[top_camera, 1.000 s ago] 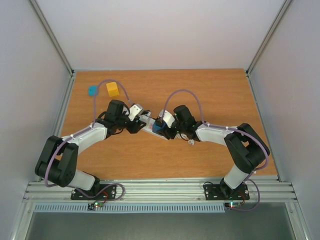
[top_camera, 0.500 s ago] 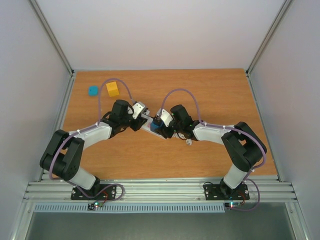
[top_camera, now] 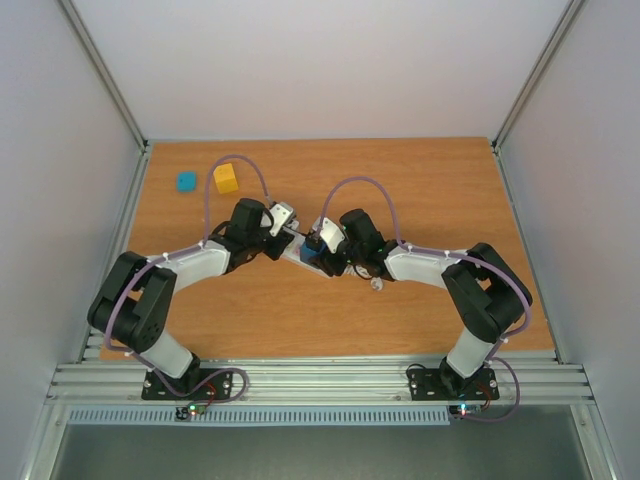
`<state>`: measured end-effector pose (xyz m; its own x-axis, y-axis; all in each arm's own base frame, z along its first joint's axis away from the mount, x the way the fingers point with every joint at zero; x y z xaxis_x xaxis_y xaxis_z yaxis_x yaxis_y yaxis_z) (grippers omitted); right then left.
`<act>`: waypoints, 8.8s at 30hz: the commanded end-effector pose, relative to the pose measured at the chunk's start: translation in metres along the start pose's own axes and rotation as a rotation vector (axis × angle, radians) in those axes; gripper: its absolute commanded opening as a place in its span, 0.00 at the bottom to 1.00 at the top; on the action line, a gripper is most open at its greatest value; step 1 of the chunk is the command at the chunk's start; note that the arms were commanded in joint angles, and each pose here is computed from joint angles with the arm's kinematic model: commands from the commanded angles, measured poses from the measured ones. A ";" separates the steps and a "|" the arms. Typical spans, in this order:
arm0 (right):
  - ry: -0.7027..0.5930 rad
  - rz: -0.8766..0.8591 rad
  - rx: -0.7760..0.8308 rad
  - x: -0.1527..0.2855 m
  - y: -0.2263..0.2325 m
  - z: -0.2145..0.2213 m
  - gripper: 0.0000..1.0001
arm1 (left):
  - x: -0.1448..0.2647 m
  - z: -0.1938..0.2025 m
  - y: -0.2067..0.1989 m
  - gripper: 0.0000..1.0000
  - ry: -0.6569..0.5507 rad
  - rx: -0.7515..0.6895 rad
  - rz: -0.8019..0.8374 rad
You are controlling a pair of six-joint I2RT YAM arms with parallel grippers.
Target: Pull the plug off the socket
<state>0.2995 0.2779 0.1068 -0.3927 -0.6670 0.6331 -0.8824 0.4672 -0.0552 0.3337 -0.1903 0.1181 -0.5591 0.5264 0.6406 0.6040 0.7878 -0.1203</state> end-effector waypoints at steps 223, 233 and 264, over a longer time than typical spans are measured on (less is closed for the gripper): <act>-0.236 -0.265 0.158 0.049 0.012 -0.005 0.98 | 0.050 -0.027 -0.078 0.21 0.151 -0.611 0.688; -0.281 -0.279 0.210 0.031 0.016 0.001 0.97 | 0.047 -0.025 -0.079 0.23 0.140 -0.608 0.695; -0.273 -0.289 0.244 0.010 0.026 0.020 0.48 | 0.050 -0.030 -0.087 0.20 0.054 -0.550 0.737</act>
<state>0.2688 0.2707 0.1042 -0.1465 -0.8930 0.4255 -0.9890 0.1239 -0.0805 0.2765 -0.2322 0.1632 0.0176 0.7571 0.6530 0.9953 0.0488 -0.0834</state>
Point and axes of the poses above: each gripper's point midway between its finger pads, its own x axis back along the fingers, its own y axis along the line the jaws close on, z = x × y, the point moved 5 cm from there along x, back along the fingers, and after that the axes turned 4 degrees about x, right-handed, at the moved point
